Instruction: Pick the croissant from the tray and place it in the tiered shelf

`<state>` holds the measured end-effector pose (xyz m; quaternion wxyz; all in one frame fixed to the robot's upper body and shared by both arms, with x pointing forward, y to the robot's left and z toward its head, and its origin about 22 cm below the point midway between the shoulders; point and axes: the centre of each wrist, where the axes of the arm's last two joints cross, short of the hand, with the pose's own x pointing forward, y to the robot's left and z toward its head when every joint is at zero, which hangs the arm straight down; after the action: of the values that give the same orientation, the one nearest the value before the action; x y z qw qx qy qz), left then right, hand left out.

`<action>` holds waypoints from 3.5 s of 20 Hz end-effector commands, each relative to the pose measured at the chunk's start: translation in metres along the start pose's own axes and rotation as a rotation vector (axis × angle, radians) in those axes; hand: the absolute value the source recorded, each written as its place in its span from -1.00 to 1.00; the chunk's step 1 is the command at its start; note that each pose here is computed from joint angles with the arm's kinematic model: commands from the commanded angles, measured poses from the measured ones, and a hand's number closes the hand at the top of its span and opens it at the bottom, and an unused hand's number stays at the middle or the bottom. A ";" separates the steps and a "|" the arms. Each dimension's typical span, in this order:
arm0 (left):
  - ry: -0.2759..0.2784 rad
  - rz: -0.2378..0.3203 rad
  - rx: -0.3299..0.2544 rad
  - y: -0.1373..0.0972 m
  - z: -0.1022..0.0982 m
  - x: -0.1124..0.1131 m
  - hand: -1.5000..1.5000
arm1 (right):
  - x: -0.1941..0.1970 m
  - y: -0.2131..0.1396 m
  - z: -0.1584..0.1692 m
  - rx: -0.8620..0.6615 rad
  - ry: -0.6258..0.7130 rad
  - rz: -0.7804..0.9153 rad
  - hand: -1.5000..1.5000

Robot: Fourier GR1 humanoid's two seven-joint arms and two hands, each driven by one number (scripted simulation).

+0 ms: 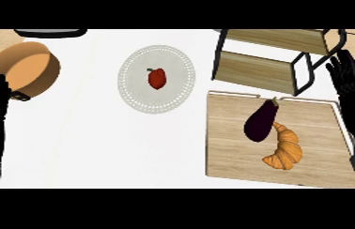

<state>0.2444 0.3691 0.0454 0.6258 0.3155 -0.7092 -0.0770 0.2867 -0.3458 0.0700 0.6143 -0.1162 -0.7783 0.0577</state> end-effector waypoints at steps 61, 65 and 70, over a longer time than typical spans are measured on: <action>0.096 0.424 -0.174 -0.074 0.002 0.067 0.00 | 0.042 0.063 0.024 0.469 0.612 1.147 -1.00; 0.111 0.423 -0.152 -0.073 0.018 0.063 0.00 | 0.020 0.077 0.050 0.478 0.620 1.167 -1.00; 0.110 0.430 -0.153 -0.084 0.020 0.035 0.00 | 0.011 0.072 0.041 0.455 0.584 1.135 -1.00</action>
<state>0.2535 0.2752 0.0523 0.6882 0.1118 -0.7166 0.0178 0.2444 -0.2696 0.0682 0.6816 -0.3896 -0.3561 0.5067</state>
